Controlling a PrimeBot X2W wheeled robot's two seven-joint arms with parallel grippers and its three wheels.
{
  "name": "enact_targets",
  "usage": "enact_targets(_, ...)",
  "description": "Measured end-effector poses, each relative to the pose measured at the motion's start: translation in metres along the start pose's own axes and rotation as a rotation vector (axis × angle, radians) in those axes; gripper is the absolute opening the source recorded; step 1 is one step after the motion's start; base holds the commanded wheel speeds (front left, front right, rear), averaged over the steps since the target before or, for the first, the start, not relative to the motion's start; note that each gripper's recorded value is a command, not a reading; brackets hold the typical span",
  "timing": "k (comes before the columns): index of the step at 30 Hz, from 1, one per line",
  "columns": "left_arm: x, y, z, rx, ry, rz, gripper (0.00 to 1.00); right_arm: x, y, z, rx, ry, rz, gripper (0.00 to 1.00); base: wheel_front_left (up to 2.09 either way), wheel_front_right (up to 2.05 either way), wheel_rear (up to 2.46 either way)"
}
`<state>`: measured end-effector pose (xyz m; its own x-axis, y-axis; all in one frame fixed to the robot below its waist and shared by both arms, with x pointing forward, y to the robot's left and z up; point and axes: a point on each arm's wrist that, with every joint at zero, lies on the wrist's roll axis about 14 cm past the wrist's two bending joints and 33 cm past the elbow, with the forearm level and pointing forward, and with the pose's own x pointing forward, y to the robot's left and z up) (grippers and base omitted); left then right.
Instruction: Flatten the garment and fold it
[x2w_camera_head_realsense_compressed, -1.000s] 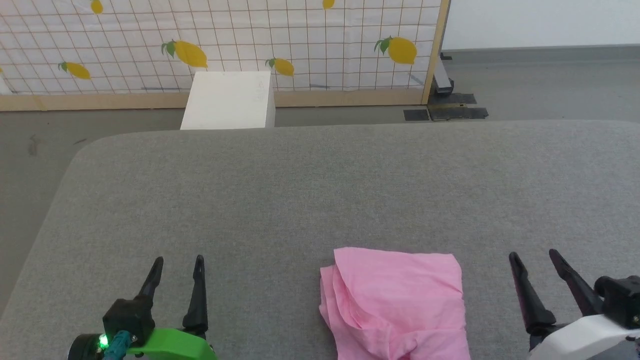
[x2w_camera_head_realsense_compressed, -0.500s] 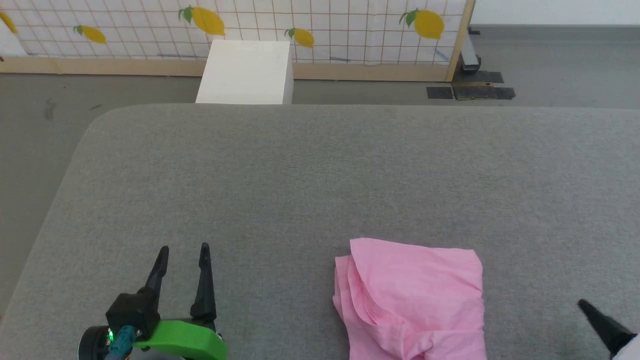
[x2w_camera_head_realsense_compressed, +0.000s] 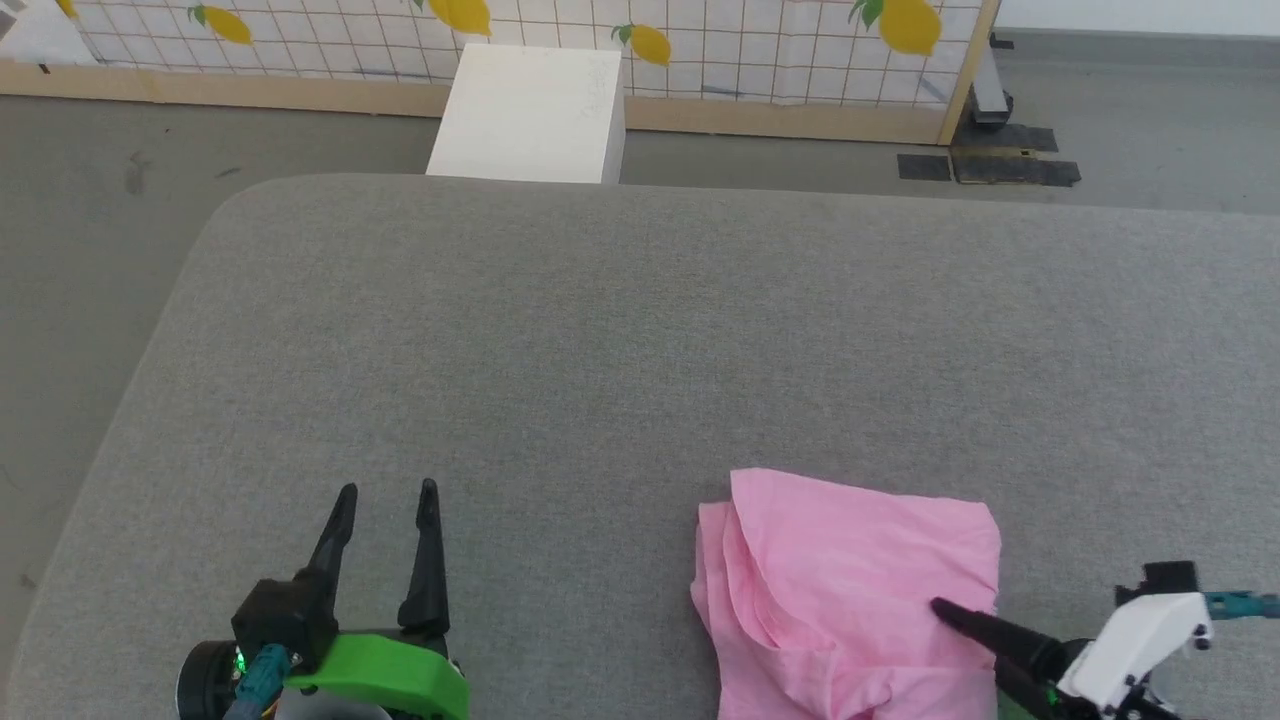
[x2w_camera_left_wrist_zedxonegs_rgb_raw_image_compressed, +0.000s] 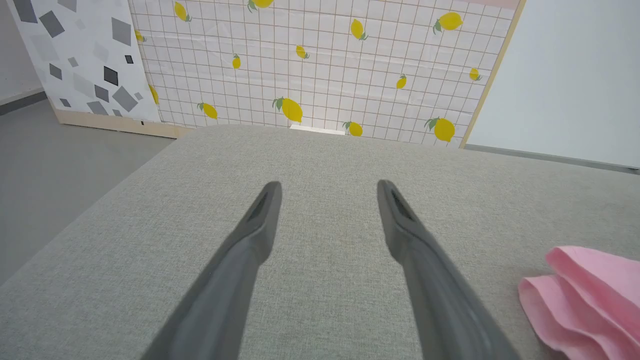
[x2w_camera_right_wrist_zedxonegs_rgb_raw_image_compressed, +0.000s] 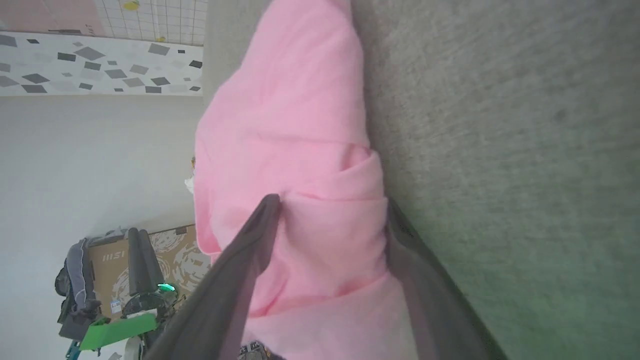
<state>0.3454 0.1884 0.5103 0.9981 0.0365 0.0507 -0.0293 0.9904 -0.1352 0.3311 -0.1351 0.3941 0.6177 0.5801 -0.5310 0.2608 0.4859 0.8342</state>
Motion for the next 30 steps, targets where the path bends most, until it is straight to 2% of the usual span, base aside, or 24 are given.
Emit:
enact_targets(1, 0.0, 0.0, 0.0, 0.003, 0.0, 0.0, 1.0, 0.004, 0.0, -0.005, 0.002, 0.018, -0.001, 0.81, 0.0, 0.0, 0.0)
enact_targets(2, -0.001, 0.0, 0.0, 0.008, -0.002, -0.001, 1.0, 0.007, 0.0, -0.008, 0.003, 0.027, -0.002, 0.28, 0.0, 0.0, 0.0)
enact_targets(3, -0.001, 0.001, 0.0, 0.013, -0.003, 0.002, 1.0, 0.01, 0.001, -0.011, -0.001, 0.035, -0.004, 0.0, 0.0, 0.0, 0.0)
enact_targets(9, -0.003, 0.004, -0.001, 0.016, -0.002, 0.012, 1.0, 0.015, 0.01, -0.008, -0.105, 0.026, -0.017, 0.0, 0.0, 0.0, 0.0)
enact_targets(14, -0.001, -0.002, -0.001, 0.014, -0.004, -0.012, 1.0, 0.007, 0.018, 0.005, -0.329, -0.006, -0.066, 0.0, 0.0, 0.0, 0.0)
enact_targets(22, 0.011, -0.031, 0.003, 0.001, -0.023, -0.099, 1.0, -0.025, 0.02, 0.057, -0.868, -0.086, -0.301, 0.0, 0.0, 0.0, 0.0)
enact_targets(25, 0.018, -0.05, 0.004, -0.013, -0.031, -0.152, 1.0, -0.042, 0.019, 0.077, -0.997, -0.104, -0.395, 0.0, 0.0, 0.0, 0.0)
enact_targets(30, 0.035, -0.084, 0.01, -0.033, -0.058, -0.248, 1.0, -0.076, 0.011, 0.11, -1.103, -0.142, -0.545, 0.0, 0.0, 0.0, 0.0)
